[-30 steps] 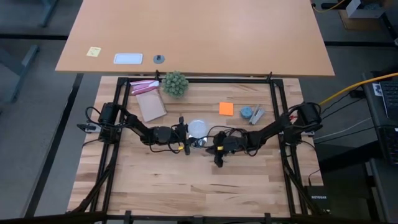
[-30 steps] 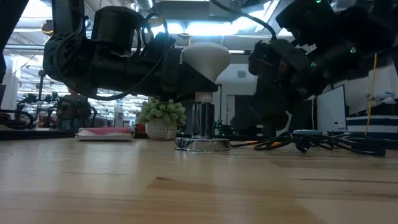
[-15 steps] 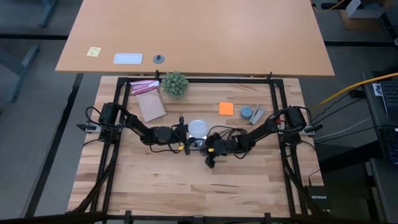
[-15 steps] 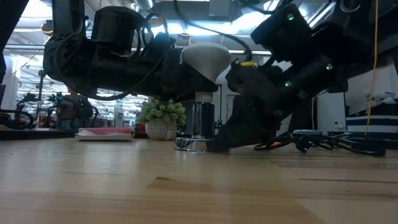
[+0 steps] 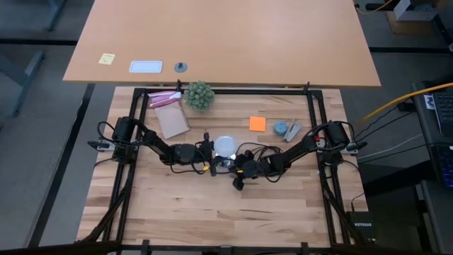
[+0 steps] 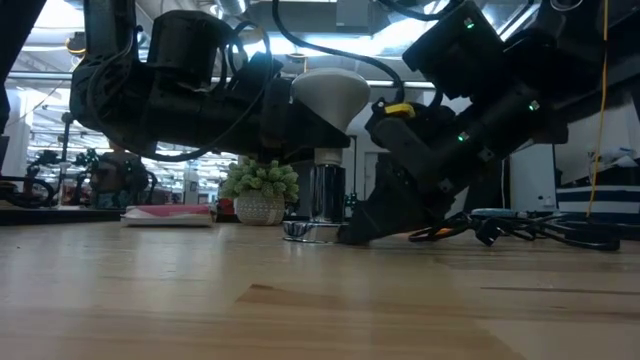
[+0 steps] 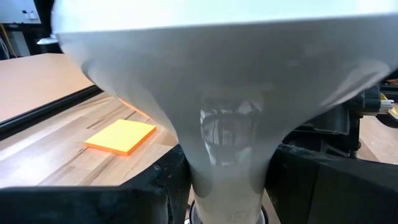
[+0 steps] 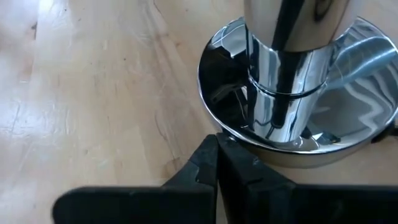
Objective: Screw lightbulb
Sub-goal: Insert the white lightbulb into the silver lamp
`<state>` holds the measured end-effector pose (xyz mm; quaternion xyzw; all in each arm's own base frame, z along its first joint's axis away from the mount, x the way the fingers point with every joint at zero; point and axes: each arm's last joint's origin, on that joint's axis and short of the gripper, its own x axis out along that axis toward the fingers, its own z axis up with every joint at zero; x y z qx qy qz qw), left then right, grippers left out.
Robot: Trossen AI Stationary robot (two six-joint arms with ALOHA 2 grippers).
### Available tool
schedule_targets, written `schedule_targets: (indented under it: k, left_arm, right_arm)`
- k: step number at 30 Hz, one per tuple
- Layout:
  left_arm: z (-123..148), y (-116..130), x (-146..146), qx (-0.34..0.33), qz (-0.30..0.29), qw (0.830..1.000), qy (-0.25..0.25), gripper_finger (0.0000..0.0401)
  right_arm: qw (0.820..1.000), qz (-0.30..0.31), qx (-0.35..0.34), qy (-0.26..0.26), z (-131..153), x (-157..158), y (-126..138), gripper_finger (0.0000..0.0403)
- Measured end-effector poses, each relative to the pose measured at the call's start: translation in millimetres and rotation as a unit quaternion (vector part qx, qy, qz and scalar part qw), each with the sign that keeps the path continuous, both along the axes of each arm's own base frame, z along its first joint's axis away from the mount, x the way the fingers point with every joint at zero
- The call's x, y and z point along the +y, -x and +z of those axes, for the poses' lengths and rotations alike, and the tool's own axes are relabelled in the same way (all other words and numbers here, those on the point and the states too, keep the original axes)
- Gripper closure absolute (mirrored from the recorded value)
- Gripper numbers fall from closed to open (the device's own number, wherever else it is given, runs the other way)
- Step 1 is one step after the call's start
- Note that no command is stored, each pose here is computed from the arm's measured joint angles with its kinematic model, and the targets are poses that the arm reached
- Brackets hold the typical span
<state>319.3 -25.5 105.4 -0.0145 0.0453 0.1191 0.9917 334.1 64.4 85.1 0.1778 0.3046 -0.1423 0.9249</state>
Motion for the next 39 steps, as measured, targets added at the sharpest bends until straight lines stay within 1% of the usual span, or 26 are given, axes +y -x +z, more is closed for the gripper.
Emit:
schedule_targets:
  k: [13, 19, 23, 27, 30, 33, 39]
  left_arm:
    - [0.0, 0.0, 0.1, 0.0, 0.0, 1.0, 0.0, 0.0248]
    - [0.0, 0.0, 0.2, 0.0, 0.001, 1.0, -0.001, 0.0248]
    - [-0.1, 0.1, 0.8, 0.001, 0.005, 1.0, -0.002, 0.0248]
    - [-0.1, 0.1, -0.3, 0.001, -0.002, 1.0, 0.0, 0.0248]
    - [-0.1, 0.0, -0.3, 0.001, -0.004, 1.0, 0.001, 0.0248]
    - [-0.1, 0.0, -0.3, 0.001, -0.004, 1.0, 0.001, 0.0248]
    - [-0.1, 0.1, -0.3, 0.001, -0.003, 1.0, 0.0, 0.0248]
  right_arm:
    - [1.0, -0.019, 0.023, 0.005, -3.0, -1.5, 3.4, 0.04]
    - [0.999, -0.029, 0.035, 0.016, -2.2, -2.8, 5.9, 0.0399]
    - [0.995, -0.059, 0.063, 0.055, 2.6, -6.9, 13.4, 0.04]
    - [0.982, -0.108, 0.094, 0.122, 5.5, -15.0, 22.3, 0.0398]
    - [0.975, -0.124, 0.108, 0.151, 5.8, -17.2, 26.3, 0.0398]
    - [0.972, -0.121, 0.119, 0.164, 6.1, -19.3, 27.4, 0.0399]
    - [0.973, -0.11, 0.122, 0.163, 9.6, -18.5, 28.2, 0.0397]
